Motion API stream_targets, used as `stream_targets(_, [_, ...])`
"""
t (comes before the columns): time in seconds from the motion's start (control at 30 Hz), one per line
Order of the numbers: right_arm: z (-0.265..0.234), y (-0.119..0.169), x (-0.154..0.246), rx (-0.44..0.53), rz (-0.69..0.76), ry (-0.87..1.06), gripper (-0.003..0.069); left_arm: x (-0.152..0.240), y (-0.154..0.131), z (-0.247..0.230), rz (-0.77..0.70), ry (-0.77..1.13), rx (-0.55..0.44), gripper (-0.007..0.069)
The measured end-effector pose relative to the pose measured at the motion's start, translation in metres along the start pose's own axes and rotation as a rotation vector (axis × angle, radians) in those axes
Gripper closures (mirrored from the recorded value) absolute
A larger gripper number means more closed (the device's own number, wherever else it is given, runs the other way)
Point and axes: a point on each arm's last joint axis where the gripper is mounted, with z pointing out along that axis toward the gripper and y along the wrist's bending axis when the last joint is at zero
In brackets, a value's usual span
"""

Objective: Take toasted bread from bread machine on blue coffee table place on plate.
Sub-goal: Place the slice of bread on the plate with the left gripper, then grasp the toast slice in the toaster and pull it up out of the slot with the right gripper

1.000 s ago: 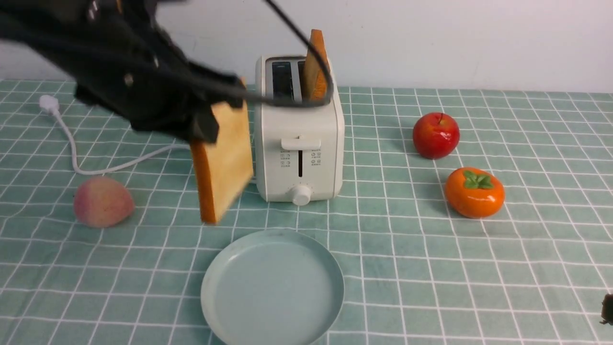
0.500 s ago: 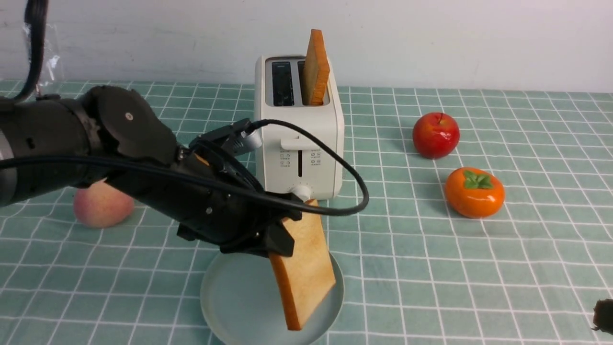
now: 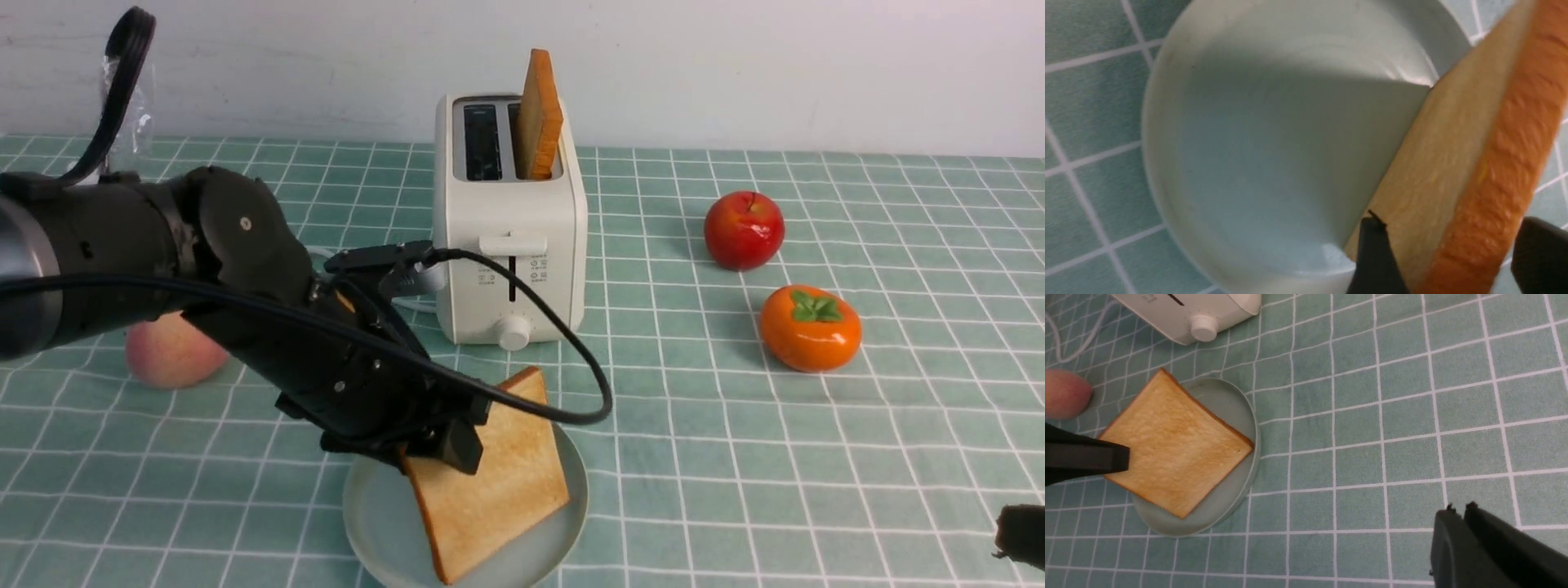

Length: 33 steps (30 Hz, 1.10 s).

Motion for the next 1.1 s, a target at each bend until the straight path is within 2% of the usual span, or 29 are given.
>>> stream_targets(0.1, [-0.007, 0.011, -0.016, -0.021, -0.017, 0.012, 0.0595, -0.001, 0.001, -0.012, 0.020, 0.010, -0.063, 0.0139])
stream_targets(0.23, [-0.011, 0.026, -0.050, -0.039, -0.038, 0.002, 0.0531, -0.002, 0.007, -0.035, 0.023, 0.034, -0.221, 0.0146])
stream_targets(0.27, [-0.013, 0.027, -0.051, -0.042, -0.041, -0.005, 0.0526, -0.002, 0.008, -0.036, 0.022, 0.035, -0.229, 0.0150])
stream_targets(0.37, [-0.008, 0.040, -0.084, -0.061, -0.044, 0.006, 0.0449, 0.003, 0.017, -0.055, -0.016, 0.045, -0.382, 0.0224])
stream_targets(0.47, [0.005, 0.049, -0.110, -0.113, -0.026, 0.068, 0.0379, 0.009, 0.019, -0.073, -0.047, 0.032, -0.453, 0.0355])
stream_targets(0.5, [0.005, 0.052, -0.113, -0.122, -0.036, 0.073, 0.0375, 0.011, 0.019, -0.074, -0.048, 0.032, -0.456, 0.0367])
stream_targets(0.53, [0.013, 0.058, -0.125, -0.163, -0.052, 0.119, 0.0346, 0.015, 0.018, -0.083, -0.054, 0.013, -0.463, 0.0454])
stream_targets(0.57, [0.016, 0.060, -0.128, -0.176, -0.060, 0.131, 0.0333, 0.018, 0.017, -0.087, -0.056, 0.002, -0.461, 0.0493])
stream_targets(0.6, [0.032, 0.072, -0.143, -0.234, -0.099, 0.182, 0.0293, 0.029, 0.015, -0.102, -0.055, -0.050, -0.446, 0.0610])
stream_targets(0.63, [0.042, 0.077, -0.148, -0.251, -0.112, 0.205, 0.0277, 0.035, 0.014, -0.107, -0.053, -0.076, -0.436, 0.0637])
stream_targets(0.73, [0.060, 0.094, -0.162, -0.293, -0.164, 0.225, 0.0234, 0.051, 0.011, -0.122, -0.049, -0.148, -0.405, 0.0639])
stream_targets(0.77, [0.076, 0.107, -0.170, -0.313, -0.200, 0.233, 0.0207, 0.067, 0.010, -0.133, -0.048, -0.207, -0.377, 0.0639])
stream_targets(0.8, [0.080, 0.107, -0.169, -0.311, -0.202, 0.241, 0.0203, 0.068, 0.009, -0.135, -0.046, -0.219, -0.374, 0.0639])
stream_targets(0.93, [0.133, 0.134, -0.200, -0.288, -0.307, 0.174, 0.0119, 0.113, 0.007, -0.151, -0.081, -0.332, -0.261, 0.0639])
stream_targets(1.1, [0.194, 0.145, -0.224, -0.276, -0.346, 0.127, 0.0078, 0.158, 0.007, -0.164, -0.099, -0.426, -0.164, 0.0639])
